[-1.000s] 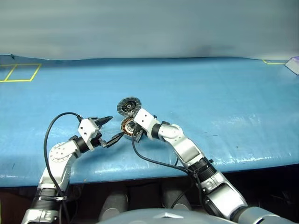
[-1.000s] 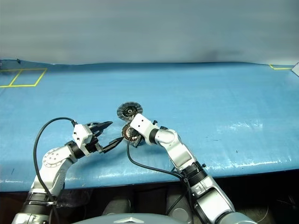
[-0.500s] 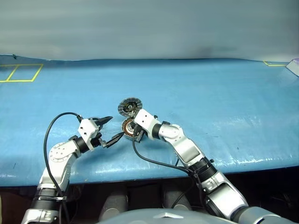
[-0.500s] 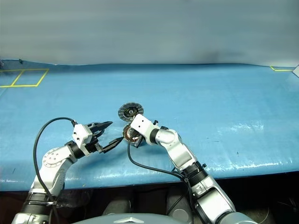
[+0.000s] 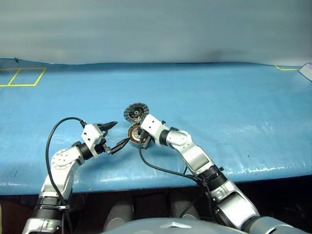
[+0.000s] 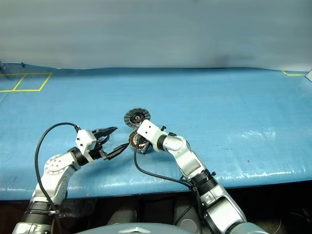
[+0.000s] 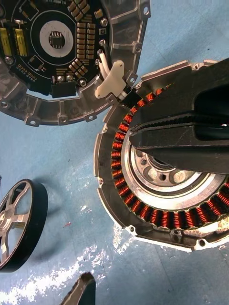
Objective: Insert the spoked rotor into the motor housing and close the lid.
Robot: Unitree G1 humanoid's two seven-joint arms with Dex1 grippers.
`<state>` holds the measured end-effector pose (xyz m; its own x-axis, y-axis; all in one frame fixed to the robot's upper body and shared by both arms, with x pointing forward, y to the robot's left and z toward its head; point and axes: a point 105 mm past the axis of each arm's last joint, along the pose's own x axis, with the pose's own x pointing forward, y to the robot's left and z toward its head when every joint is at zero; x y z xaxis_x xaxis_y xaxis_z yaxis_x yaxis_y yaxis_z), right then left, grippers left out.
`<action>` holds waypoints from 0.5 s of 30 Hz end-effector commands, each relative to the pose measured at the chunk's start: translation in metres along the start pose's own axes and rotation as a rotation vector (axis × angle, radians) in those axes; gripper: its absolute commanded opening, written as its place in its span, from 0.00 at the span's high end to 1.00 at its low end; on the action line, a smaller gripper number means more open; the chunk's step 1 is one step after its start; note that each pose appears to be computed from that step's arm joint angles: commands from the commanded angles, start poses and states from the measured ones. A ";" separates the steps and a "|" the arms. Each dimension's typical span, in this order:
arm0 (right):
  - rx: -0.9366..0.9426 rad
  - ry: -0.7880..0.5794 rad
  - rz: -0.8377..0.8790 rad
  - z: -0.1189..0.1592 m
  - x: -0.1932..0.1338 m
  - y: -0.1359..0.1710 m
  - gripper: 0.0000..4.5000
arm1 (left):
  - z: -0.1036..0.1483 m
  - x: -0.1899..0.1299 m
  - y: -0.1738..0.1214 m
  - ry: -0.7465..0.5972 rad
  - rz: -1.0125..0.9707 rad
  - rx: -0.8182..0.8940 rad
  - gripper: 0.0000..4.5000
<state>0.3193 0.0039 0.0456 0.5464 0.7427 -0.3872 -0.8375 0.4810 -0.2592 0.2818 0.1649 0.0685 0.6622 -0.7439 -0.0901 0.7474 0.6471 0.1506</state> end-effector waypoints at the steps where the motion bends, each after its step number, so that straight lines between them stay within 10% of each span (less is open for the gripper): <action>1: 0.092 0.210 0.002 -0.062 -0.009 0.010 0.99 | 0.009 0.001 0.004 -0.019 0.001 0.036 0.01; 15: 0.051 -0.039 -0.054 0.014 -0.019 -0.005 0.99 | 0.008 0.003 0.002 -0.022 -0.009 0.032 0.01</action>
<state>0.3149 -0.0032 0.0669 0.5879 0.7380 -0.3313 -0.8089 0.5365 -0.2404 0.2840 0.1629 0.0715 0.6576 -0.7487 -0.0833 0.7505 0.6415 0.1589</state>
